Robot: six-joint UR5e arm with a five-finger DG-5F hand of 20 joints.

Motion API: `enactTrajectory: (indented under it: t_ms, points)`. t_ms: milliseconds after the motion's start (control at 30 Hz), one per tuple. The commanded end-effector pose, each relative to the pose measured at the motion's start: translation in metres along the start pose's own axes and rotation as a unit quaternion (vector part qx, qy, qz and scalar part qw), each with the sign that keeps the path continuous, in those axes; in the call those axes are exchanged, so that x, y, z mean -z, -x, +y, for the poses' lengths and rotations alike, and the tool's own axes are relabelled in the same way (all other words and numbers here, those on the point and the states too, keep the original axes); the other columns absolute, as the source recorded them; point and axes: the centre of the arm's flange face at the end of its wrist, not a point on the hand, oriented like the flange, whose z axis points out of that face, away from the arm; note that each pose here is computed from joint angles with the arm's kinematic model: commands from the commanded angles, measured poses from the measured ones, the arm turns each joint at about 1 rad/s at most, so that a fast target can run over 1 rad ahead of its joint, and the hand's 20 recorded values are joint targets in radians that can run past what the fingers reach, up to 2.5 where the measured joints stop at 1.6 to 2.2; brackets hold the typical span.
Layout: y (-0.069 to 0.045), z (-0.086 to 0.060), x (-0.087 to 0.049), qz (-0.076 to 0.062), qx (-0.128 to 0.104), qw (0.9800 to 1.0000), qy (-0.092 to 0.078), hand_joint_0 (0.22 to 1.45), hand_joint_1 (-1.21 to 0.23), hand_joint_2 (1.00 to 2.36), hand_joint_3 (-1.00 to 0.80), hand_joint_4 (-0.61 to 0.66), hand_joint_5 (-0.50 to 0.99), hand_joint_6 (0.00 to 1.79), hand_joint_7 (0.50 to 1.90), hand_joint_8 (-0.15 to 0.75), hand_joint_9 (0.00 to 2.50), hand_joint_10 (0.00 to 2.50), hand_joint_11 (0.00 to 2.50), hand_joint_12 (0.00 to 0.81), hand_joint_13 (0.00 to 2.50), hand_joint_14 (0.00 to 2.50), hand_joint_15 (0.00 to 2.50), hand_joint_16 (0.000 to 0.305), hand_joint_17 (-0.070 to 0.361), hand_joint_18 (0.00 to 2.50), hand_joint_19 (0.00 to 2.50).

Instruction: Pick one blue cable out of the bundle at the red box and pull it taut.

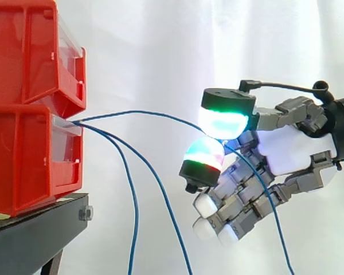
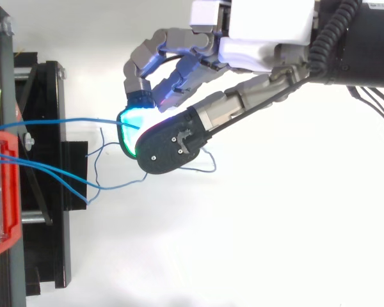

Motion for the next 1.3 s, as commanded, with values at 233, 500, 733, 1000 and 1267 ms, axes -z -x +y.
enactTrajectory:
  t_ms: [233,500,733,1000,1267]
  points:
    - [0.001,0.001,0.0,0.0,0.0,1.0,0.001,0.59,-0.76,1.01,-0.19,0.12,-0.1,0.91,1.07,0.382,0.88,0.01,0.5,0.364,0.71,0.01,0.32,0.055,0.123,0.61,0.23]
    - [0.002,0.0,0.001,-0.001,0.0,1.0,-0.002,0.61,-0.82,1.01,-0.15,0.21,-0.08,0.89,1.17,0.384,0.92,0.01,0.54,0.356,0.76,0.01,0.37,0.052,0.117,0.64,0.24]
    - [0.003,0.007,0.01,0.001,0.004,0.9999,-0.015,0.61,-0.8,1.01,-0.16,0.22,-0.08,0.89,1.19,0.384,0.94,0.01,0.58,0.354,0.76,0.01,0.39,0.052,0.116,0.64,0.25]
    - [0.007,0.011,0.025,-0.011,0.01,0.9986,-0.051,0.61,-0.78,1.01,-0.17,0.2,-0.09,0.9,1.15,0.391,0.98,0.01,0.67,0.36,0.76,0.01,0.39,0.052,0.118,0.64,0.26]
    - [0.014,0.004,0.039,-0.022,-0.003,0.9941,-0.106,0.61,-0.76,1.01,-0.18,0.17,-0.1,0.91,1.09,0.401,1.11,0.01,0.89,0.358,0.77,0.01,0.4,0.052,0.117,0.64,0.27]
